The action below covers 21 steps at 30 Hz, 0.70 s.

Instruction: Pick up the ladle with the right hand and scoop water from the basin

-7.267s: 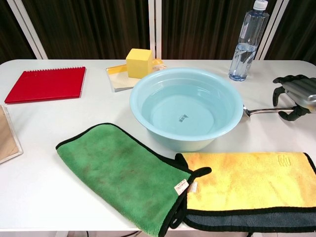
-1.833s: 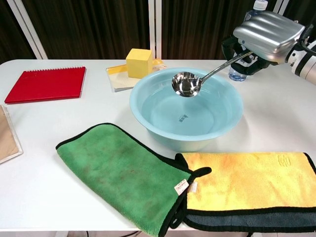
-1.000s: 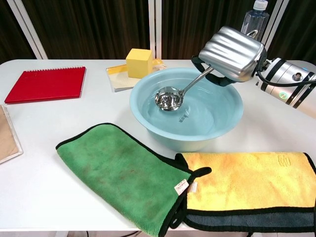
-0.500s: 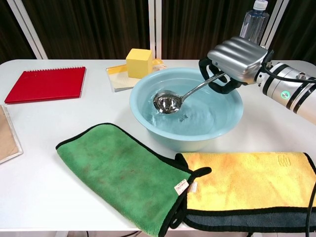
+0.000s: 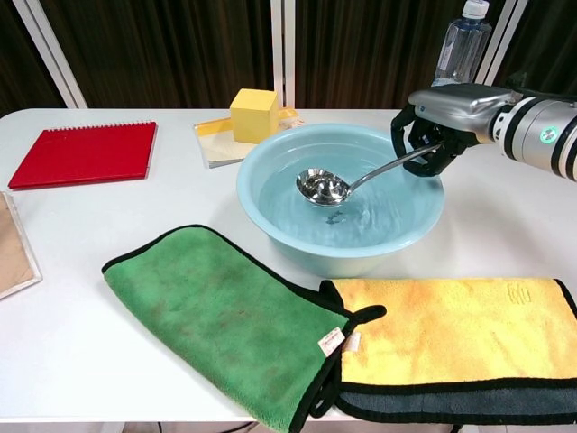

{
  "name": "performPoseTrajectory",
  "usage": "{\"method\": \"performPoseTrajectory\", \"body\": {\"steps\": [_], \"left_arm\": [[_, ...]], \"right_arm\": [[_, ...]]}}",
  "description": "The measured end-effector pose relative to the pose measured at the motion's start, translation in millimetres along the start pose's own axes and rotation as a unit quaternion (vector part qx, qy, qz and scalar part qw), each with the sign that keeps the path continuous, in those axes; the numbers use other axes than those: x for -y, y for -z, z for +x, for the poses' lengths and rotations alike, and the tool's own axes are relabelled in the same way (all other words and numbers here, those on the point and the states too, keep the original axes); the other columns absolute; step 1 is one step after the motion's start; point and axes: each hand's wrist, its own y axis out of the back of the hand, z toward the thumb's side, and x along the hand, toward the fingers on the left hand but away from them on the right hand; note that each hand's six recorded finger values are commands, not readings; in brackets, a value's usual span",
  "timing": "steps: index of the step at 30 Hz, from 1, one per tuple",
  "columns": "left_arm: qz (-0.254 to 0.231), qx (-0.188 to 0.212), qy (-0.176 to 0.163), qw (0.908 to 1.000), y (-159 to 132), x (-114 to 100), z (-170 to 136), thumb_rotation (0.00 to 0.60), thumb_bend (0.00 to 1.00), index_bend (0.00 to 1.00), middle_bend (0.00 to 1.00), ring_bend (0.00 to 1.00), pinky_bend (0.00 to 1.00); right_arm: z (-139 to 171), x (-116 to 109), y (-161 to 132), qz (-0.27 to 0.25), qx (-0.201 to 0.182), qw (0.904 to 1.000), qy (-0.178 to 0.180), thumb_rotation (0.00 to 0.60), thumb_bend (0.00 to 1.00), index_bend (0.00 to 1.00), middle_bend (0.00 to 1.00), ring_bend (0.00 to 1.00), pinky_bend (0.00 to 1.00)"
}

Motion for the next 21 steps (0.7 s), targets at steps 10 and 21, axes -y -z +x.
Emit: {"method": "performPoseTrajectory", "body": {"steps": [10,21], "left_arm": [[-0.003,0.002,0.003,1.0,-3,0,1,0.6,0.02,0.11,0.0,0.0,0.16],[-0.005,0.005,0.003,1.0,-6,-2,1,0.6,0.02,0.11,0.0,0.0,0.16]], "right_arm": [[2,-24,-6,0.035,-0.003,0.9994,-0.005,0.6,0.6,0.76,0.75,0.7,0.82],[10,-50,-14,0.051,-0.002,0.9987,0.0,0.6,0.6,0.76,0.75,0.7,0.82]]}}
